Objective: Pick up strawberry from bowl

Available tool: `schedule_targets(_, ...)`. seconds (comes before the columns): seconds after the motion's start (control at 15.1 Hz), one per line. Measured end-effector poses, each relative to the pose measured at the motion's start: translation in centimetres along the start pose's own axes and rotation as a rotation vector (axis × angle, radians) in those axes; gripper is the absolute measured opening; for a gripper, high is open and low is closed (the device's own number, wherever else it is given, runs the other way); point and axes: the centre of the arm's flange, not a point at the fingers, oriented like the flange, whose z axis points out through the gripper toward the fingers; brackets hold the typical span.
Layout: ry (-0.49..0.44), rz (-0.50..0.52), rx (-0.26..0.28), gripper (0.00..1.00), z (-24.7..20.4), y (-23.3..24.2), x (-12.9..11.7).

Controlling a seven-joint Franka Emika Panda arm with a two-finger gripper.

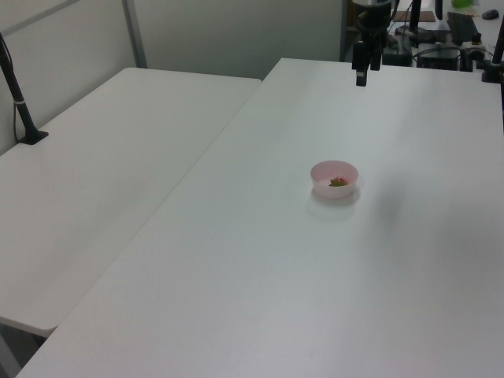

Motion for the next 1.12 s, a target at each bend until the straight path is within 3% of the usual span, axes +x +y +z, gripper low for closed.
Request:
schedule_targets(0.79, -0.005, 0.003, -0.001, 1.00, 0.3, 0.0, 0.1)
schedule_targets(1.12, -0.048, -0.007, -0.010, 1.00, 2.7, -0.7, 0.7)
